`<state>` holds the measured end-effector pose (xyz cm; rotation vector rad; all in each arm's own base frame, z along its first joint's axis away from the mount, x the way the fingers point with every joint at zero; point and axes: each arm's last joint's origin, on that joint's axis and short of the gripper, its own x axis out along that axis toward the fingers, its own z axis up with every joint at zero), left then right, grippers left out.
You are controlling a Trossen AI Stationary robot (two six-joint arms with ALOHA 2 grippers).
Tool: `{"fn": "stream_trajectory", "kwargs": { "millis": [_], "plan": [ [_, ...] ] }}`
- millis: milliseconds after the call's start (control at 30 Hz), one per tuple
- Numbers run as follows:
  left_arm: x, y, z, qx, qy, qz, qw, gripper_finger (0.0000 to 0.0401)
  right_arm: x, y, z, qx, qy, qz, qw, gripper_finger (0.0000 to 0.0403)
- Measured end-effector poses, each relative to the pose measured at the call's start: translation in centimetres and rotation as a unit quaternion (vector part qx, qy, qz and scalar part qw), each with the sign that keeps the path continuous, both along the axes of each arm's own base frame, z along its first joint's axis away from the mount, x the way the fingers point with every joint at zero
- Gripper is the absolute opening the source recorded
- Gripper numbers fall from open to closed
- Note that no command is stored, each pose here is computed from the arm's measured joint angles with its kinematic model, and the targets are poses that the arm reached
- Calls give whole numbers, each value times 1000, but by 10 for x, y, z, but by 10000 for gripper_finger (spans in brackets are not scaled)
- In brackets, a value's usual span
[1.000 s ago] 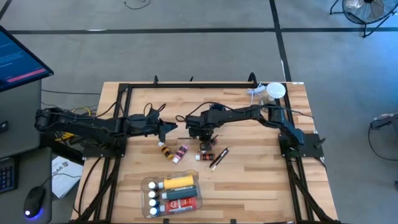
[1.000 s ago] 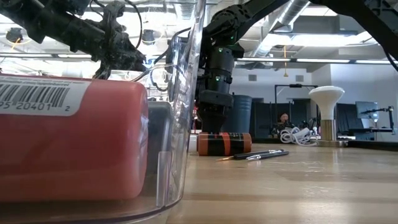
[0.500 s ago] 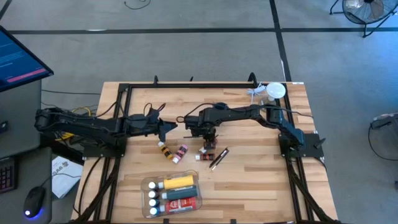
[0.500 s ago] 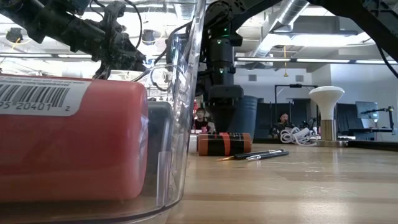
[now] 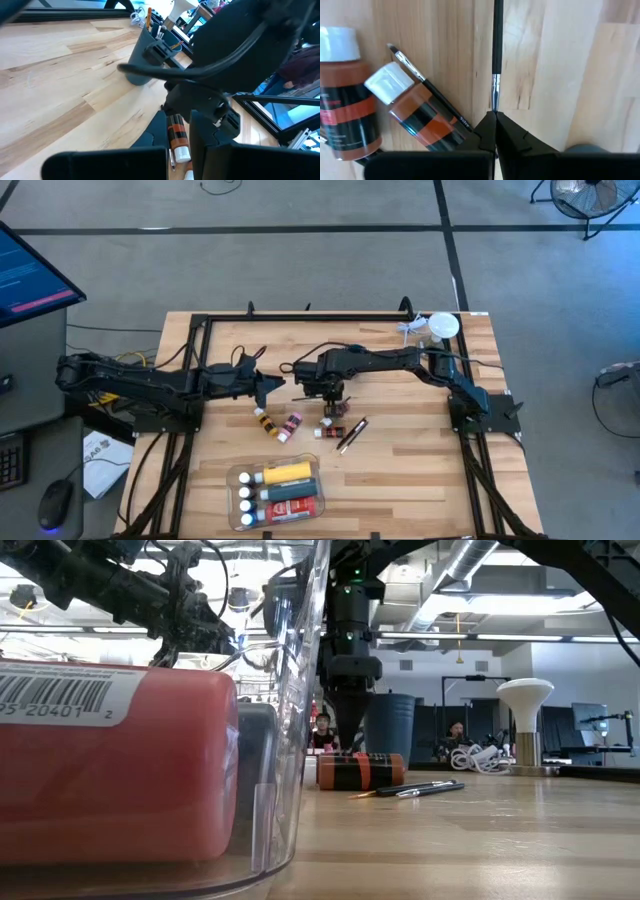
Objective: Pick & Place Paint Supplies
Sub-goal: Put the paint brush into the blue cup
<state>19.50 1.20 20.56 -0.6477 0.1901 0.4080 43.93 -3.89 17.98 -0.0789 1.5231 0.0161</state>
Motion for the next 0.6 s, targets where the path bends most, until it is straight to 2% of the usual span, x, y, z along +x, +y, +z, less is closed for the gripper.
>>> {"fn": "stream_trajectory", "kwargs": {
  "millis": [200,467,600],
  "plan": [
    [0,0,0,0,0,0,1000,1,3,0,24,-1,-8,0,1000,1],
    [0,0,0,-1,-2,0,1000,1,-6,-6,81,-25,16,1,1000,0],
    [0,0,0,-1,-2,1,1000,1,-11,-15,108,-40,1,-13,999,0]
  ]
}}
